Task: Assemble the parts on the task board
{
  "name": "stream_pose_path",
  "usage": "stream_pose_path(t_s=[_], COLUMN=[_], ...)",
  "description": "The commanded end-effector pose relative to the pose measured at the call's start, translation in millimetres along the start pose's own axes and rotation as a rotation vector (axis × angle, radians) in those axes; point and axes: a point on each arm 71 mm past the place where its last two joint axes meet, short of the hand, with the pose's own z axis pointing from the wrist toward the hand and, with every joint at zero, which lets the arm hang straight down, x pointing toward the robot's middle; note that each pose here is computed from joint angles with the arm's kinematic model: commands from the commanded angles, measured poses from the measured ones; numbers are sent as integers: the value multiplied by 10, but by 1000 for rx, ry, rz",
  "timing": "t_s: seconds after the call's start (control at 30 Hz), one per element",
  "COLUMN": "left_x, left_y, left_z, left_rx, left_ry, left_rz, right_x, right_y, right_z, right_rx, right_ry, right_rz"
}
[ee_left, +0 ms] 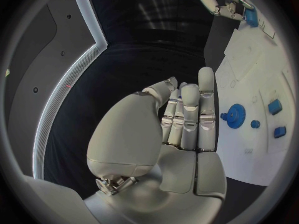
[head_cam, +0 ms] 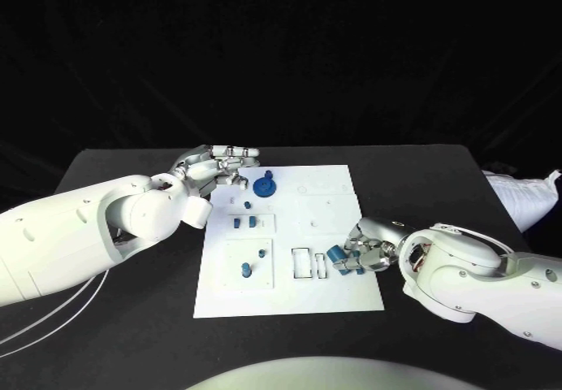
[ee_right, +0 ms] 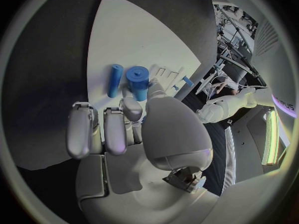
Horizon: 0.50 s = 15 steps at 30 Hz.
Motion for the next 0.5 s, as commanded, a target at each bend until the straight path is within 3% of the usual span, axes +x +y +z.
stream_pose_path(t_s=[0.03, 0.3, 0.5], left_x=[20, 10, 11], left_y=[-4, -3, -2], left_z=[-1, -7, -8], left_rx=[3, 0, -1], left_ry=[22, 21, 23], left_rz=[-4, -4, -4], right_x=[66, 126, 88], right_y=[2, 10, 3], right_z=[26, 57, 38], right_rx=[15, 20, 21], right_ry=[16, 20, -41], right_rz=[-24, -9, 60])
